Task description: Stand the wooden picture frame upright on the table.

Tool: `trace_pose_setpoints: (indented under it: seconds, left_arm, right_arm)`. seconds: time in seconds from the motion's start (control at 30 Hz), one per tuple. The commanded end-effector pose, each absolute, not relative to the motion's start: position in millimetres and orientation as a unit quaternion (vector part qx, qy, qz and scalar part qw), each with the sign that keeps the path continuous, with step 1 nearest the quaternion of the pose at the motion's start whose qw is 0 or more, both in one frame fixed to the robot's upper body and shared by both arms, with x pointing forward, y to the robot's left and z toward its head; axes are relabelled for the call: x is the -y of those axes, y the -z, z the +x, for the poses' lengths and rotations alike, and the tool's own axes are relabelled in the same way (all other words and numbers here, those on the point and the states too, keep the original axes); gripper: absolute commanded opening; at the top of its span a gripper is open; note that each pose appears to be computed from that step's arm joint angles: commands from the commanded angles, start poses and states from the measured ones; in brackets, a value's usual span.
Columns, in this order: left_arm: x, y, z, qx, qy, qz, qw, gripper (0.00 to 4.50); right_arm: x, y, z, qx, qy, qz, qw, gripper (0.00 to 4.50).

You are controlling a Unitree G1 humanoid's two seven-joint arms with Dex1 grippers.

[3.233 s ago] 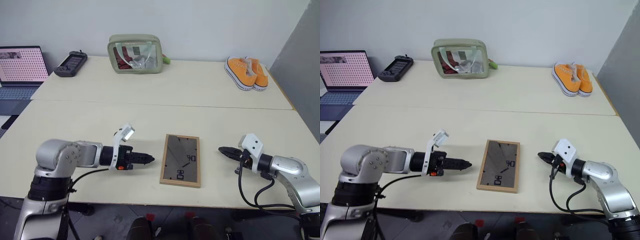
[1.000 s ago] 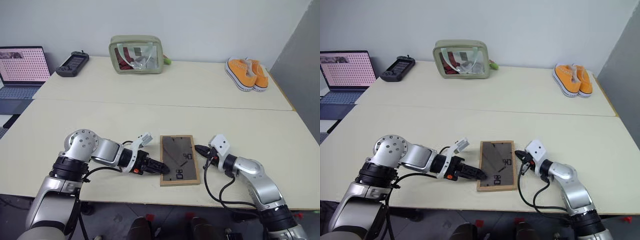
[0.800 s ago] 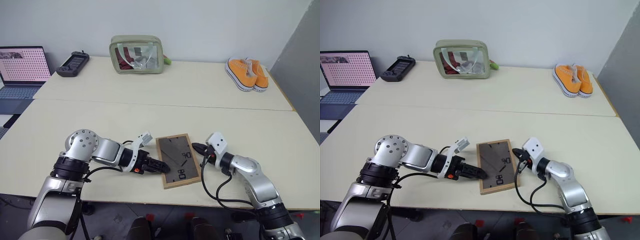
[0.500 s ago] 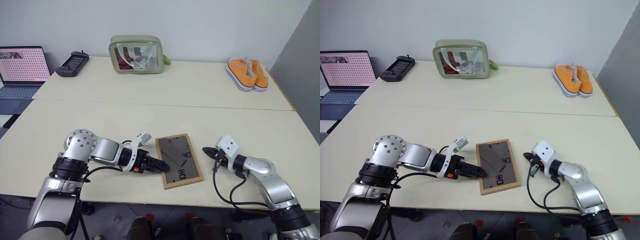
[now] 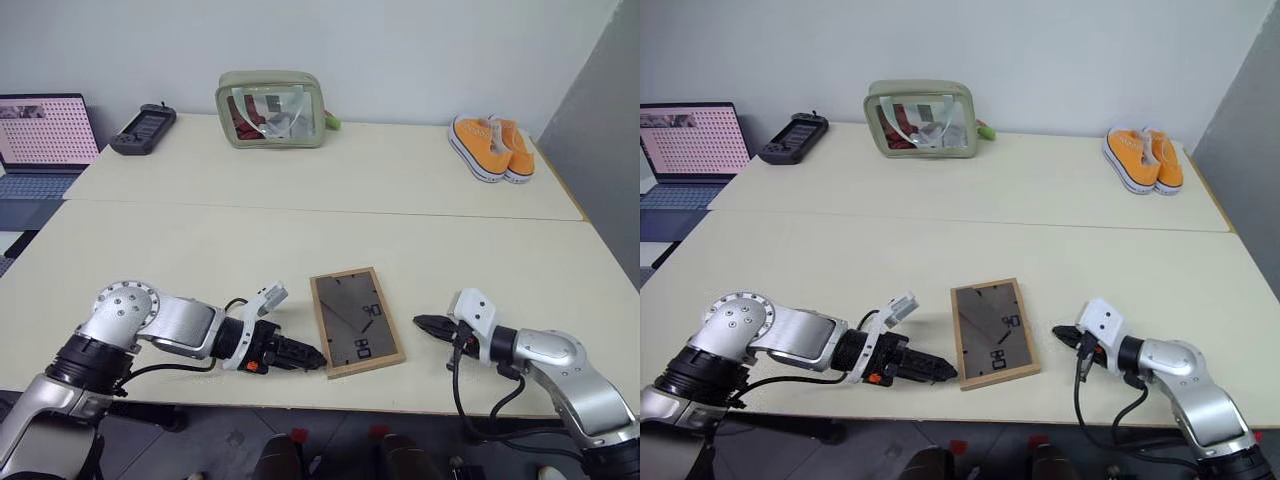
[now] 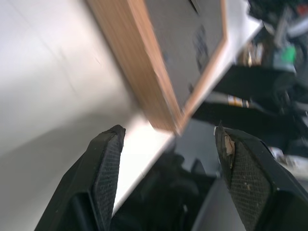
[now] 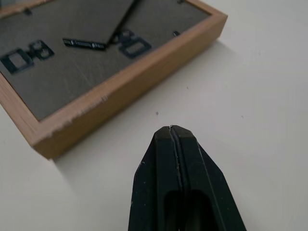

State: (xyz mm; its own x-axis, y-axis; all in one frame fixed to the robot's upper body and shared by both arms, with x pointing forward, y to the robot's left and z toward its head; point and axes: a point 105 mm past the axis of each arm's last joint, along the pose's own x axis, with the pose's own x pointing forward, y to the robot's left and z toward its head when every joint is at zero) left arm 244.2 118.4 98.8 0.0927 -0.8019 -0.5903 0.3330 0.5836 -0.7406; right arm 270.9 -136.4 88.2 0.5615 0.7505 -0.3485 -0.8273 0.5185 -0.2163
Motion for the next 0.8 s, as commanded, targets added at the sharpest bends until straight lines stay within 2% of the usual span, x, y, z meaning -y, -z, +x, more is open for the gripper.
trace_pose_setpoints:
  seconds: [0.03,0.27,0.8]
  left_arm:
    - [-115.1,-95.7,247.6,-0.529,0.382,-0.220,0.726,3.20]
    - [-118.7,-86.2,249.0,-0.529,0.353,-0.234,0.735,3.20]
    - [-119.9,-94.0,257.3,-0.530,0.358,-0.229,0.734,3.20]
  right_arm:
    - [127.1,-100.5,264.6,-0.089,-0.466,-0.171,0.863,0.00]
    - [124.3,-105.9,254.2,-0.098,-0.481,-0.163,0.856,0.00]
    - [118.1,-101.2,254.7,-0.105,-0.477,-0.144,0.861,0.00]
